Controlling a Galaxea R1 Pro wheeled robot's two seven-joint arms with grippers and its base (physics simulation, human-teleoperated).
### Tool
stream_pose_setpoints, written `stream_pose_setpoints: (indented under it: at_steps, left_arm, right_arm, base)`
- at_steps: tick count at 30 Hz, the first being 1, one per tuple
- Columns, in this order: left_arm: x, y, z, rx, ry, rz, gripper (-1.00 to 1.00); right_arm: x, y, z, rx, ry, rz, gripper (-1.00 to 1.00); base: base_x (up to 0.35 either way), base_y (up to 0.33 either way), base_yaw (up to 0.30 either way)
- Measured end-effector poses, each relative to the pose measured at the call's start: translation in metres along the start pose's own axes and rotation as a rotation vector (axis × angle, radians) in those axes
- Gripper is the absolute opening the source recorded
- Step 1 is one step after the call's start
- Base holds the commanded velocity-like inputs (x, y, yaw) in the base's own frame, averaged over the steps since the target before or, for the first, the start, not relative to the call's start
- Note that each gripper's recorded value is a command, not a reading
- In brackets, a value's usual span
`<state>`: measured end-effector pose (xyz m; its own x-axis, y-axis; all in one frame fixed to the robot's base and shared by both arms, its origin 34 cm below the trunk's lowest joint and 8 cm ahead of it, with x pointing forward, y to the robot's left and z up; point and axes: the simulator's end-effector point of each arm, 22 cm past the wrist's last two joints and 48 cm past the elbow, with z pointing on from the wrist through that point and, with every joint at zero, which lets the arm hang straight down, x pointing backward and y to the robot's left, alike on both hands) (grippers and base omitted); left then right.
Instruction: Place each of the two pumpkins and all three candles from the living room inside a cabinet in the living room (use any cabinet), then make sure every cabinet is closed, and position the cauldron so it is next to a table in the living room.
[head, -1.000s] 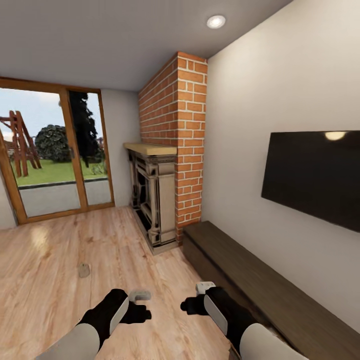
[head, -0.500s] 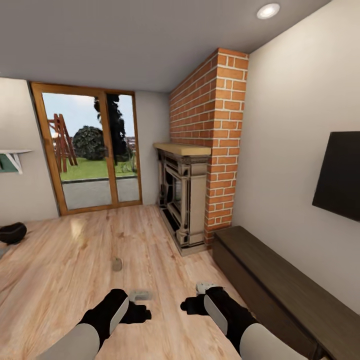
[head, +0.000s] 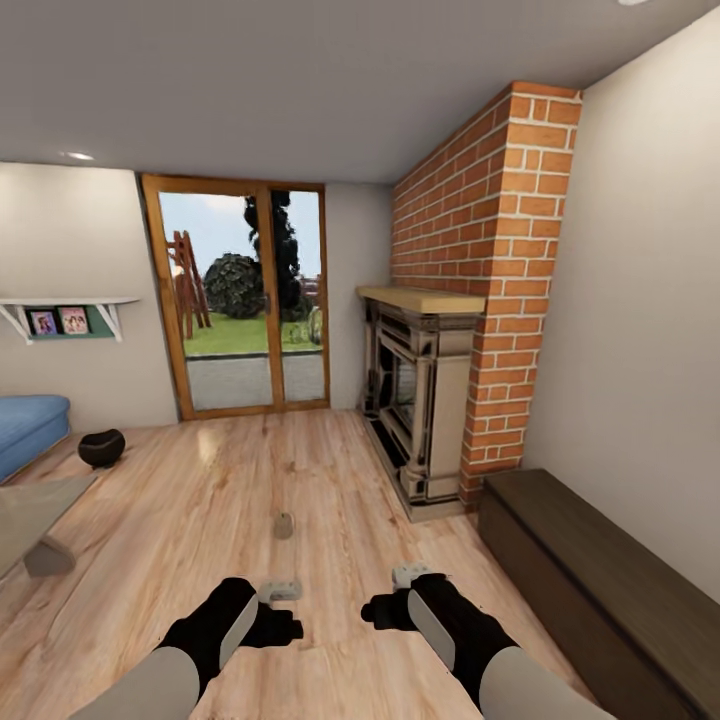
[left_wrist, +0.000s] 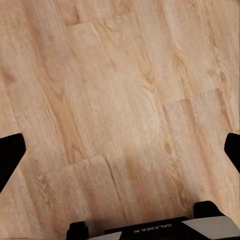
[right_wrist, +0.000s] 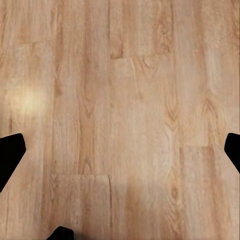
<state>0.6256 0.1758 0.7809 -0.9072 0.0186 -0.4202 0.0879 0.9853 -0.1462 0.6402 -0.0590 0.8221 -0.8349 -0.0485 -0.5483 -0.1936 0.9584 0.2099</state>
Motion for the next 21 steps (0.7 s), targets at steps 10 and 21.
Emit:
stream_pose_setpoints:
  at_steps: [10,21]
  left_arm:
    - [-0.003,-0.002,-0.011,-0.001,0.002,0.0,1.0]
    - [-0.005,-0.003,-0.023,-0.003,0.002,0.0,1.0]
  right_arm:
    - [-0.005,0.003,-0.011,0.0,0.0,0.0,1.0]
    - [-0.009,0.004,-0.022,0.007,0.001,-0.003,1.0]
  base:
    - [0.003,0.003,0.286]
    - [0.0,0.0,0.083]
